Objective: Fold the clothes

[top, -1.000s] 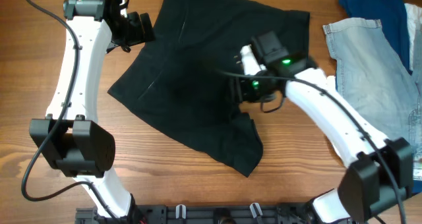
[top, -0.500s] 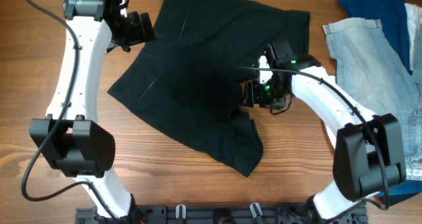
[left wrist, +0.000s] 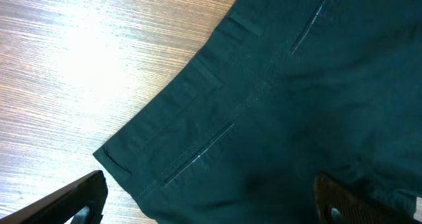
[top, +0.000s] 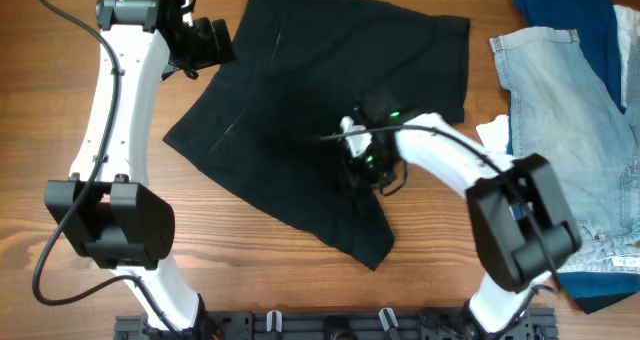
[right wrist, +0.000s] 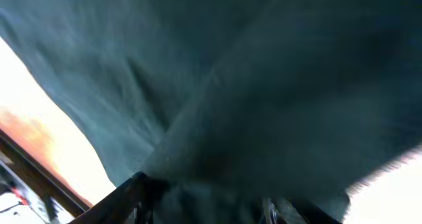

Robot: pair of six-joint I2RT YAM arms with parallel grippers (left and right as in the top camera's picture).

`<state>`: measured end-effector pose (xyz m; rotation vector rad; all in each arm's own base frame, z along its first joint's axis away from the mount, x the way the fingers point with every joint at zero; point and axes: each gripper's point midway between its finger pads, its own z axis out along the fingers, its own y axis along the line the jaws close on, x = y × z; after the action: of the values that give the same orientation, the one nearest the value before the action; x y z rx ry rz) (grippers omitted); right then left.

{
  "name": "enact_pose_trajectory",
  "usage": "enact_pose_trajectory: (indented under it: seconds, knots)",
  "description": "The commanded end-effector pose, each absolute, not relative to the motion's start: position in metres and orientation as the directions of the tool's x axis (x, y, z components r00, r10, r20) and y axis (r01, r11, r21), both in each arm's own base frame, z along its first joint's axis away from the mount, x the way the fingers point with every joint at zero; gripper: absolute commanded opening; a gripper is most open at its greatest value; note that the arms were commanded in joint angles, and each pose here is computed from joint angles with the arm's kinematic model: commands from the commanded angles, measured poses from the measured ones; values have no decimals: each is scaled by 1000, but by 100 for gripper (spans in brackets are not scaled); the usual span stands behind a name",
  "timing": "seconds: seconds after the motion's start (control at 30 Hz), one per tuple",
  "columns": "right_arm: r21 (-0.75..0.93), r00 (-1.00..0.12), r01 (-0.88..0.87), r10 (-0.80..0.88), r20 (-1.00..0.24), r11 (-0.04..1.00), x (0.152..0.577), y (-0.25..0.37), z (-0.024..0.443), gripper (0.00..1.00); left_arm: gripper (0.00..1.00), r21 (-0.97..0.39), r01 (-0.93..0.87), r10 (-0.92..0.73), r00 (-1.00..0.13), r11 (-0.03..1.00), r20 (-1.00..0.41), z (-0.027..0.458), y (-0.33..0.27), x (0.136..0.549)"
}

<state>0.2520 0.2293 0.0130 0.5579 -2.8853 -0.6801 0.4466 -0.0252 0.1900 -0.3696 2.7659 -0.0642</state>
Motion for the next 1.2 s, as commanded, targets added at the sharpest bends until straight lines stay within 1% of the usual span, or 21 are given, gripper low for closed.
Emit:
enact_pose_trajectory:
  seconds: [0.0,0.2,0.27,0.4,0.43,0.6,0.7,0.87,1.0,1.17]
  knots:
    - [386,-921,-329,-384,72,862,245,226,-1,52,100,-96,-223,-242,-915,970,-322,185,-30,448]
    - [356,-942,-288,-329,59,889,257,217,-3,51,100,-96,-223,-242,-915,970,-321,185,-30,448]
    - [355,-954,-254,-293,61,900,262,212,-3,50,100,-95,-224,-242,-916,970,-319,184,-30,447]
    - [357,-963,-227,-262,55,906,270,205,0,43,100,-95,-224,-242,-916,970,-319,184,-30,447]
    - [358,-967,-218,-251,48,908,272,203,3,41,100,-95,-224,-242,-916,970,-319,184,-30,447]
    - [311,-982,-184,-186,-23,932,287,192,22,41,100,-95,-223,-242,-916,970,-320,184,-30,448]
    - [296,-981,-192,-185,-52,936,290,189,31,41,100,-95,-223,-242,-916,970,-321,185,-30,448]
    - [186,-988,-157,-153,-34,970,288,168,27,41,100,-95,-223,-242,-916,970,-320,184,-30,448]
    - [175,-988,-153,-151,-26,973,285,165,23,41,100,-95,-223,-242,-916,970,-319,184,-30,447]
    - [151,-991,-133,-136,11,980,272,156,10,41,100,-95,-224,-242,-916,970,-319,184,-30,447]
